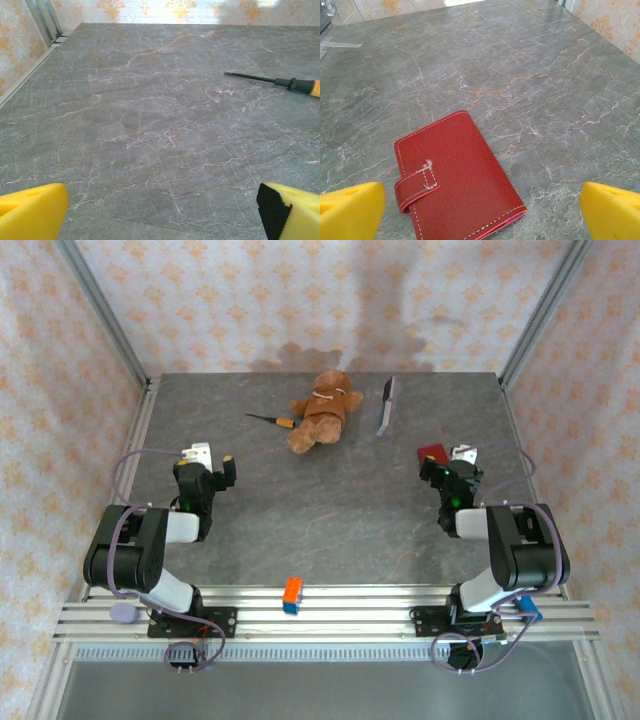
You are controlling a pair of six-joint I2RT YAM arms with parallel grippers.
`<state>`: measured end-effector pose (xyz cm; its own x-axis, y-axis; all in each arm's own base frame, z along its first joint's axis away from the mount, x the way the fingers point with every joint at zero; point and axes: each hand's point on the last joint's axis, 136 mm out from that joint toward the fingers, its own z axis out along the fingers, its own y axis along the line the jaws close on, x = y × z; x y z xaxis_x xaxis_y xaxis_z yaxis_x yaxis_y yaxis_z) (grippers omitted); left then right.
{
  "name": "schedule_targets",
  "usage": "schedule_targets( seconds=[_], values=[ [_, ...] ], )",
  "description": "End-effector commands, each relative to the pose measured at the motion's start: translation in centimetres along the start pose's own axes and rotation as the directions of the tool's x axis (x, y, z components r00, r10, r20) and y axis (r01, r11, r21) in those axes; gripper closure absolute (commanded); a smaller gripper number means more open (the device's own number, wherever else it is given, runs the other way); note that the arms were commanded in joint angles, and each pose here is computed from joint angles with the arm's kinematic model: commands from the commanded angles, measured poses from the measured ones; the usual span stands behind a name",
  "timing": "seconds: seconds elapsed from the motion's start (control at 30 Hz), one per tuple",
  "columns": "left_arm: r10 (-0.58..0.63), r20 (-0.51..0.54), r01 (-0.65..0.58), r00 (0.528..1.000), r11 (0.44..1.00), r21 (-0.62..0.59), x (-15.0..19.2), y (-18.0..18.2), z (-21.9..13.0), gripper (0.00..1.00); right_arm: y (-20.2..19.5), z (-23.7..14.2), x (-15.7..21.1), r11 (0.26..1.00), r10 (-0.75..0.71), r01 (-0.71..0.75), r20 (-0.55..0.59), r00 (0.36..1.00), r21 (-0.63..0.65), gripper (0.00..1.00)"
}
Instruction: Put the credit cards into the card holder
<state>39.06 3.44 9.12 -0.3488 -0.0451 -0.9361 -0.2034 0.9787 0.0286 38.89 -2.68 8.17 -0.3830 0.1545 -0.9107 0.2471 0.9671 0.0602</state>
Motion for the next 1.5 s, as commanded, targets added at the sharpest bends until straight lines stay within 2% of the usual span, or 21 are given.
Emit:
schedule_targets(
  seconds=[0.0,0.1,0.27,0.33,0.43,0.47,0.57,0.7,0.77,0.87,0.93,0.97,1.0,1.1,1.2,1.27,1.33,1.47],
  values=[
    [0.001,0.020,0.000,1.000,1.000,-0.011,-0.7,0.0,0.1,0.00,0.2,0.1,-0.9,1.000,-0.001,0.001,0.020,1.000,-0.002,0.01],
    [-0.001,0.020,0.001,1.000,1.000,-0.014,-0.7,0.1,0.1,0.00,0.0,0.1,-1.1,1.000,0.004,-0.004,0.027,1.000,0.010,0.01],
    [-0.009,0.063,0.010,0.998,1.000,-0.013,-1.3,0.2,-0.6,0.00,-2.5,-2.3,-3.9,0.983,0.089,-0.088,0.002,0.996,0.160,0.01],
    [-0.013,0.109,0.013,0.994,1.000,0.002,-2.0,0.2,-2.2,0.00,-4.6,-4.1,-4.7,0.937,0.203,-0.188,-0.022,0.979,0.293,0.01],
    [-0.027,0.171,0.026,0.985,1.000,0.005,-4.0,0.6,-5.0,0.00,-7.6,-7.2,-5.4,0.807,0.373,-0.325,0.002,0.928,0.493,0.01],
    [-0.056,0.183,0.058,0.981,0.998,-0.003,-5.1,0.9,-5.9,0.00,-7.9,-7.7,-5.0,0.787,0.393,-0.326,-0.018,0.919,0.524,0.00],
    [-0.186,0.208,0.191,0.960,0.982,-0.002,-8.5,1.6,-8.1,0.00,-5.5,-6.6,-3.8,0.850,0.406,-0.303,-0.169,0.898,0.432,0.01],
    [-0.320,0.197,0.315,0.927,0.947,0.056,-11.9,1.6,-11.2,0.00,-3.7,-5.8,-3.0,0.865,0.436,-0.315,-0.277,0.856,0.389,0.03],
    [-0.417,0.175,0.410,0.892,0.909,0.072,-13.2,1.9,-13.0,0.00,-3.0,-5.3,-2.1,0.857,0.481,-0.360,-0.324,0.815,0.369,0.04],
    [-0.477,0.121,0.472,0.870,0.879,0.073,-14.1,2.0,-15.0,0.00,-2.0,-4.1,-0.2,0.824,0.563,-0.448,-0.407,0.719,0.348,0.11],
    [-0.529,0.068,0.530,0.846,0.848,-0.001,-13.1,2.9,-15.6,0.00,-0.9,-3.5,0.9,0.810,0.586,-0.489,-0.468,0.661,0.323,0.14],
    [-0.586,0.034,0.587,0.809,0.807,-0.066,-11.7,3.6,-15.6,0.00,-0.5,-3.2,1.4,0.810,0.585,-0.495,-0.490,0.646,0.313,0.16],
    [-0.599,0.008,0.597,0.801,0.797,-0.090,-11.1,3.7,-15.6,0.00,-0.3,-3.0,1.7,0.815,0.578,-0.493,-0.504,0.642,0.306,0.17],
    [-0.539,-0.129,0.545,0.832,0.839,0.008,-10.9,1.1,-15.8,0.00,0.0,-2.1,2.5,0.841,0.538,-0.459,-0.543,0.645,0.288,0.21],
    [-0.522,-0.239,0.553,0.819,0.829,0.082,-10.0,-1.1,-15.8,0.00,1.3,-1.2,2.5,0.883,0.454,-0.414,-0.629,0.631,0.221,0.30],
    [-0.506,-0.283,0.559,0.815,0.816,0.150,-9.7,-2.6,-15.7,0.01,1.1,-0.9,2.1,0.921,0.381,-0.334,-0.654,0.654,0.202,0.33],
    [-0.490,-0.324,0.561,0.809,0.809,0.177,-9.0,-3.5,-15.8,0.01,0.1,-0.6,1.6,0.953,0.303,-0.226,-0.650,0.696,0.202,0.31],
    [-0.447,-0.389,0.553,0.805,0.804,0.220,-7.4,-5.1,-16.0,0.01,-0.2,0.8,1.8,0.977,0.212,-0.122,-0.697,0.685,0.178,0.24]
  ],
)
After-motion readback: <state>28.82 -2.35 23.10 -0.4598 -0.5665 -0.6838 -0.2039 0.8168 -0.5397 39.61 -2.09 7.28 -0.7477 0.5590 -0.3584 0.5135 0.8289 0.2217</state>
